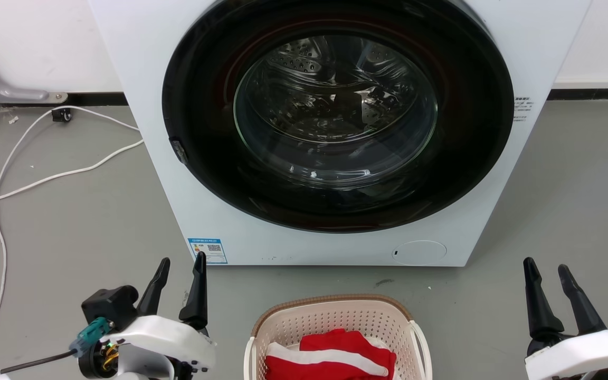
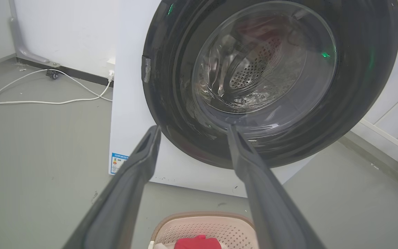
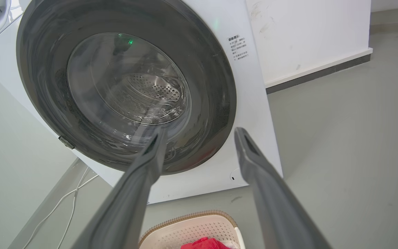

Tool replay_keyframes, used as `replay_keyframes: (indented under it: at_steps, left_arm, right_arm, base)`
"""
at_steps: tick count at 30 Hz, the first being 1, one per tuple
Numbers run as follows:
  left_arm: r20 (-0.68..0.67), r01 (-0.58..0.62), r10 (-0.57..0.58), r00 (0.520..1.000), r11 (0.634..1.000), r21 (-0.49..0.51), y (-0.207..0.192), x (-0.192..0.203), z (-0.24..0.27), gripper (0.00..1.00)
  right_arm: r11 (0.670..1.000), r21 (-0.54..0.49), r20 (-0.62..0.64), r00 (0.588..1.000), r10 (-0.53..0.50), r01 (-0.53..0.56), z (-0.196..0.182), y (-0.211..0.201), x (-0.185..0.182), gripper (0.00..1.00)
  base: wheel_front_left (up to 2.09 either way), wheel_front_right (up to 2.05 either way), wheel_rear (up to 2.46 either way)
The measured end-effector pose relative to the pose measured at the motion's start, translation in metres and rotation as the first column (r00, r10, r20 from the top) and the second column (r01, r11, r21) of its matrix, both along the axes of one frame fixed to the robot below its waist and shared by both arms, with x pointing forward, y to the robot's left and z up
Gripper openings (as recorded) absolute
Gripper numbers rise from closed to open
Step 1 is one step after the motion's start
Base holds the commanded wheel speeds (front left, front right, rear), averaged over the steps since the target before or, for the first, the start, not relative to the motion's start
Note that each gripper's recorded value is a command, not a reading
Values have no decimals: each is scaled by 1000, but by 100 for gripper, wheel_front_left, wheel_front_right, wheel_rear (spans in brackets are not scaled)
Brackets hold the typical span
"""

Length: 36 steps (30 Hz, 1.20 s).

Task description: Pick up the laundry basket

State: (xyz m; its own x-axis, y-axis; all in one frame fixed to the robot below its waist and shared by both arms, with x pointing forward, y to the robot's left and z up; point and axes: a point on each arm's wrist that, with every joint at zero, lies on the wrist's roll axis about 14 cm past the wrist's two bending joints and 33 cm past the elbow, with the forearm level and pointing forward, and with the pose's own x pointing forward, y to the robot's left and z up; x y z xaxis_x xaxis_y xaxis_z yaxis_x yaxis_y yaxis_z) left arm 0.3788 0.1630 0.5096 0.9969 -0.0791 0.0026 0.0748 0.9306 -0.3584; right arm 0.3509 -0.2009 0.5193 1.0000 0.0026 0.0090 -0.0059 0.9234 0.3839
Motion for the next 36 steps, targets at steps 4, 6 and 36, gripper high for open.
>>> replay_keyframes:
  at_steps: [4, 6, 36]
  left_arm:
    - [9, 2, -3, 1000, 999, 44, -2, -1, 0, 100]
    - [11, 2, -3, 1000, 998, 64, -2, -1, 0, 100]
    - [75, 16, -41, 996, 951, 307, -11, -4, 0, 100]
  right_arm:
    - [999, -51, 4, 1000, 6, -6, 3, 1, 0, 100]
    - [997, -73, 2, 1000, 8, -8, 4, 1, -1, 100]
    - [945, -328, 10, 1000, 3, 1, 12, -1, -9, 100]
  base:
    - [0, 0, 0]
    - [0, 0, 0]
    - [0, 0, 0]
